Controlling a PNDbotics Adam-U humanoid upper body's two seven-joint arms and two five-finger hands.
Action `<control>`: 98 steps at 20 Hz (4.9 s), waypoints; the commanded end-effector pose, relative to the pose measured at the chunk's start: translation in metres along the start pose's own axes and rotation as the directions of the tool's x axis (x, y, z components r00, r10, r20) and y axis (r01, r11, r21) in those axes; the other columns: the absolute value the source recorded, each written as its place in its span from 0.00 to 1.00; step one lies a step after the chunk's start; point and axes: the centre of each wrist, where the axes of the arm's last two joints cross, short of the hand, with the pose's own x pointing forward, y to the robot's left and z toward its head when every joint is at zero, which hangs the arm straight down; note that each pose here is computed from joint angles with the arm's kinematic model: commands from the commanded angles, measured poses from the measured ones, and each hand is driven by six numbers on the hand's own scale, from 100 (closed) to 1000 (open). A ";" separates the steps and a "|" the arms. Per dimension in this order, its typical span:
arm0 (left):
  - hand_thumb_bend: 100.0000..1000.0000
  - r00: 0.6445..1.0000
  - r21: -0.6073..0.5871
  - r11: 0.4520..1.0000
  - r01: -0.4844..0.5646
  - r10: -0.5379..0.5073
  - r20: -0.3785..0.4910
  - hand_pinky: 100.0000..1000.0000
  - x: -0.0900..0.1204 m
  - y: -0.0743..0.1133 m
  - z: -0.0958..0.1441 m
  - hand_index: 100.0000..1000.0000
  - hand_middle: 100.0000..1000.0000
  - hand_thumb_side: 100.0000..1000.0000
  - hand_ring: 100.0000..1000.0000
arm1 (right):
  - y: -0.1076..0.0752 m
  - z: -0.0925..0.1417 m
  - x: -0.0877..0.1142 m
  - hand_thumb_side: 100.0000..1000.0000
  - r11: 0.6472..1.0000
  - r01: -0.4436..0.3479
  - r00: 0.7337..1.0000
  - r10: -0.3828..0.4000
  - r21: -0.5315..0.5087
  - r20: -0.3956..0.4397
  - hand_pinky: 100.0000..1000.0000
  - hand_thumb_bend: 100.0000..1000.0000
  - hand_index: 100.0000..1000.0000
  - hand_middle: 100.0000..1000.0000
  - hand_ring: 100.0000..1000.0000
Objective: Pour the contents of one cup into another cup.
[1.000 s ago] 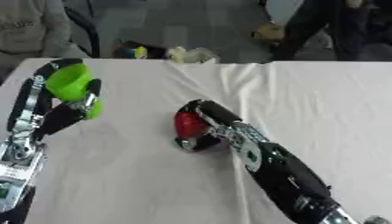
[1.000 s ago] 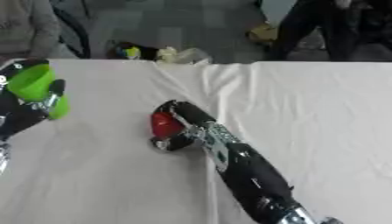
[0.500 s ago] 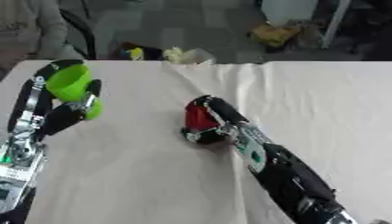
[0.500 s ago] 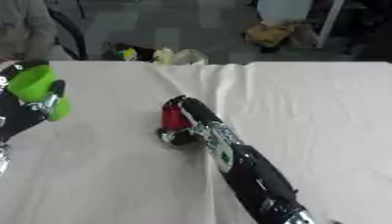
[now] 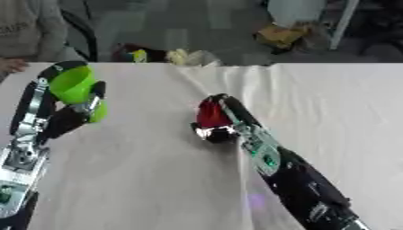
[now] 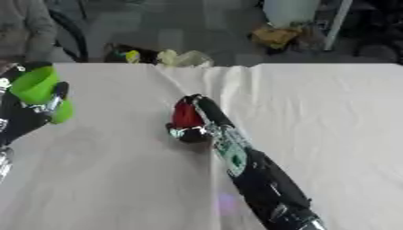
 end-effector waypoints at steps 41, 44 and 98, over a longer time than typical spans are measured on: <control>0.00 0.991 -0.100 0.991 0.090 -0.078 0.113 0.17 0.033 0.046 -0.020 0.72 0.43 0.22 0.29 | -0.009 0.025 0.110 0.13 0.823 0.347 0.844 -0.483 0.449 0.233 0.41 0.00 0.44 0.22 0.26; 0.00 0.988 -0.132 0.987 0.094 -0.076 0.136 0.17 0.039 0.041 -0.025 0.72 0.43 0.21 0.29 | -0.004 0.023 0.106 0.13 0.815 0.332 0.847 -0.479 0.475 0.230 0.41 0.00 0.44 0.22 0.26; 0.10 0.801 -0.462 0.666 0.586 -0.388 0.456 0.11 0.081 0.000 -0.055 0.70 0.37 0.13 0.21 | 0.009 0.019 0.087 0.13 0.774 0.407 0.836 -0.530 0.484 0.144 0.41 0.00 0.44 0.23 0.27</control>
